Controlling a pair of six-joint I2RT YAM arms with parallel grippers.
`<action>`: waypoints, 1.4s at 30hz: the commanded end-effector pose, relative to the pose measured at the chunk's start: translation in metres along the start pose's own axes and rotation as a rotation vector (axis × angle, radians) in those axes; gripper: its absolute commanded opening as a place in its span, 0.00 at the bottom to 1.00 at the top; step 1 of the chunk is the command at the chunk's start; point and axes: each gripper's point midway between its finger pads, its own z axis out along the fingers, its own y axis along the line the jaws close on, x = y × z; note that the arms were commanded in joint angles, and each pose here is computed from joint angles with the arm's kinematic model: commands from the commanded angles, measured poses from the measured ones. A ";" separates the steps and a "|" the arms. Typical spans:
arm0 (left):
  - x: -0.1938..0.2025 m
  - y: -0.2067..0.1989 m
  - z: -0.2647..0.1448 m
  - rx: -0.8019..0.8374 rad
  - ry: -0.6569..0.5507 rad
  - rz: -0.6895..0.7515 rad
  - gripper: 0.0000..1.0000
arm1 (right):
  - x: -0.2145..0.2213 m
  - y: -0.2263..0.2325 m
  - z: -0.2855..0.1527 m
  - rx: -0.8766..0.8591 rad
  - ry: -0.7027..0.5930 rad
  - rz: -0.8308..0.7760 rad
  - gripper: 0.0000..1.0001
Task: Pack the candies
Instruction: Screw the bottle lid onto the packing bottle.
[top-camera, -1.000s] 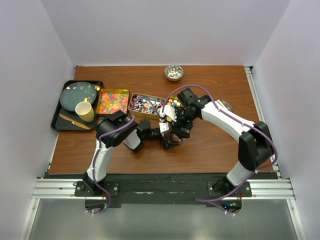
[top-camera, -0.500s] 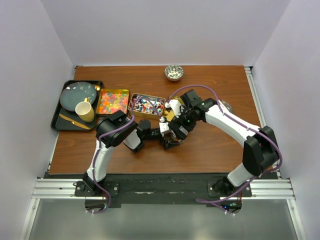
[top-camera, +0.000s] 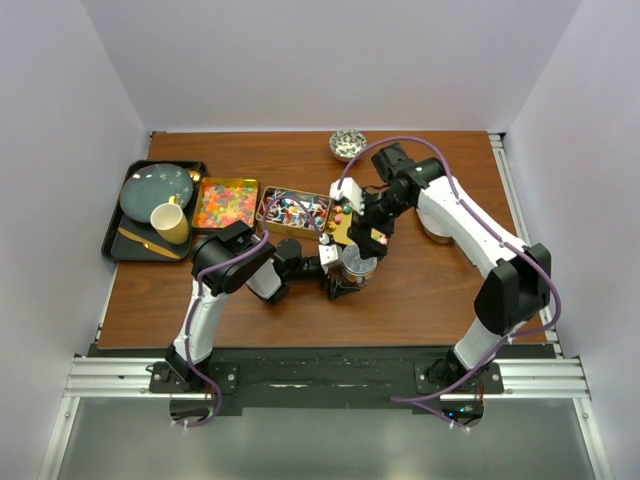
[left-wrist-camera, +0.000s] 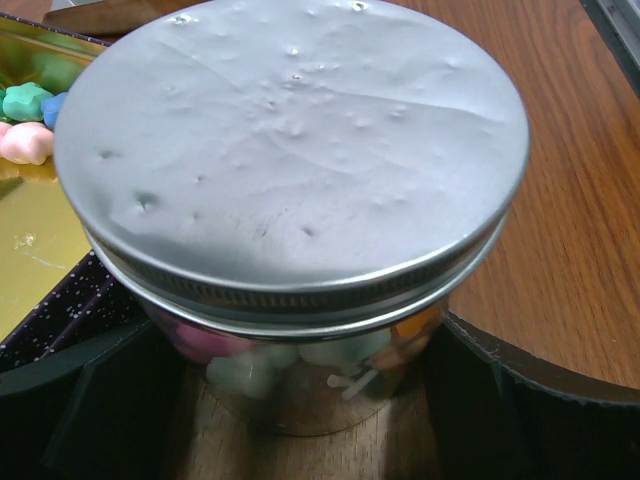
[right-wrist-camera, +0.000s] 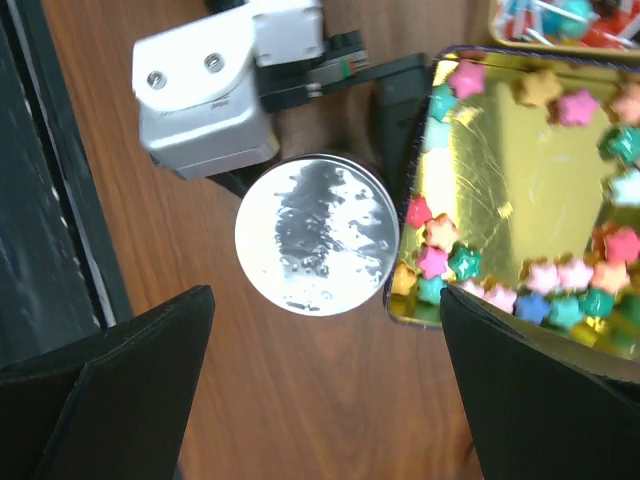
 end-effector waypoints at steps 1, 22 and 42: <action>0.064 -0.019 -0.015 0.005 0.200 -0.147 0.00 | 0.006 0.005 0.010 -0.089 0.060 -0.370 0.99; 0.064 -0.020 -0.016 0.008 0.203 -0.147 0.00 | 0.031 -0.001 0.047 -0.135 0.187 -0.639 0.99; 0.066 -0.019 -0.015 0.007 0.207 -0.151 0.00 | 0.041 0.012 0.060 -0.082 0.161 -0.291 0.73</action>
